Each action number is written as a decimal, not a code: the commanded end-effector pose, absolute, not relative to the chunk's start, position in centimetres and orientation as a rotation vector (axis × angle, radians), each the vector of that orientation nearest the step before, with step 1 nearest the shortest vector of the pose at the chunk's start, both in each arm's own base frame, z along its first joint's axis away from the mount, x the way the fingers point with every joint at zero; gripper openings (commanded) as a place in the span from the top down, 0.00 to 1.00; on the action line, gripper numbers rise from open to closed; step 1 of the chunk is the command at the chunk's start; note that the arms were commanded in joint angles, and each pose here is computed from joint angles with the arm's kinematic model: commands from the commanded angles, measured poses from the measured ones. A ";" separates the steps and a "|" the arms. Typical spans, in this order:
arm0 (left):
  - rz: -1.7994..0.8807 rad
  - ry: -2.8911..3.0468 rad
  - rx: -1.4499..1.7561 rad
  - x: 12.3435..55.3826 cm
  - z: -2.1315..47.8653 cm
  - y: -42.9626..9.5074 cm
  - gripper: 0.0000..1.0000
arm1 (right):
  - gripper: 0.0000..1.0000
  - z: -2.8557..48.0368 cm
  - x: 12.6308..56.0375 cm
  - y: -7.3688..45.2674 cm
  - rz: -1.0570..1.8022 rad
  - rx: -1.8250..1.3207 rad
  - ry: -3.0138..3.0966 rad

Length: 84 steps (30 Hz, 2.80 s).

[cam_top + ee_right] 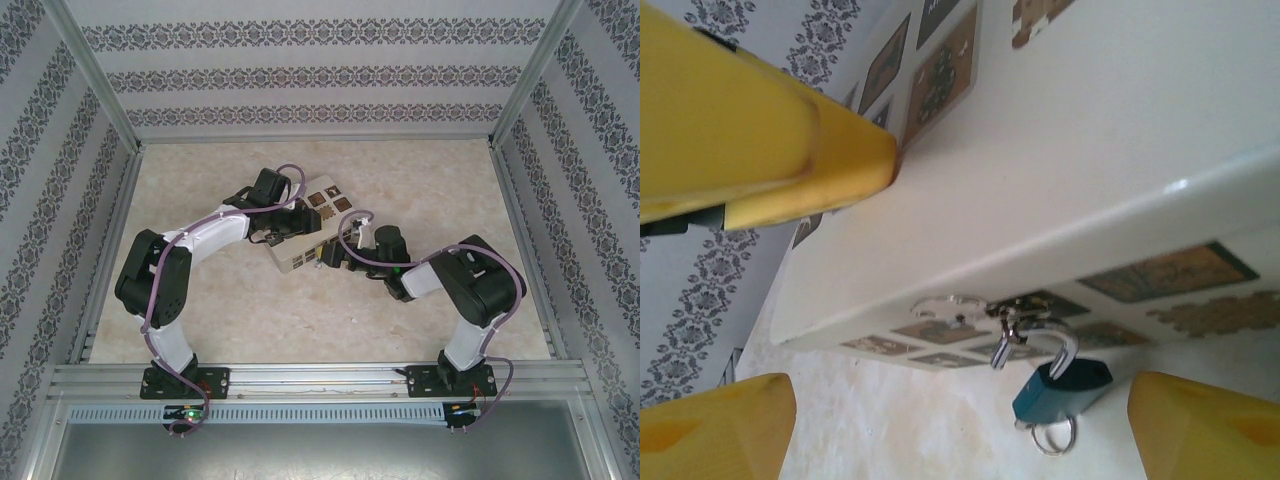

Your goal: Unlock the padlock with the key

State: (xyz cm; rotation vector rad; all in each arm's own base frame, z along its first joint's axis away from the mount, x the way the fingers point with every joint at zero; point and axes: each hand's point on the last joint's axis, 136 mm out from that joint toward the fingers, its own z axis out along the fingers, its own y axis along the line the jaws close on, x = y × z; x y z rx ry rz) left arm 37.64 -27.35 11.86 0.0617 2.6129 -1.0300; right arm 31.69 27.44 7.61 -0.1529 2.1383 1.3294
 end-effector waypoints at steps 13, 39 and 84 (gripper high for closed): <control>-1.009 2.709 0.036 35.5 9.0 -27.2 0.54 | 0.18 8.4 33.0 30.1 1.397 -0.262 2.065; -1.016 2.714 0.026 35.2 8.8 -27.3 0.54 | 0.32 9.0 31.5 30.6 1.521 -0.349 1.935; -1.008 2.722 0.034 35.2 8.7 -27.3 0.54 | 0.87 7.0 31.6 28.5 1.412 -0.267 2.043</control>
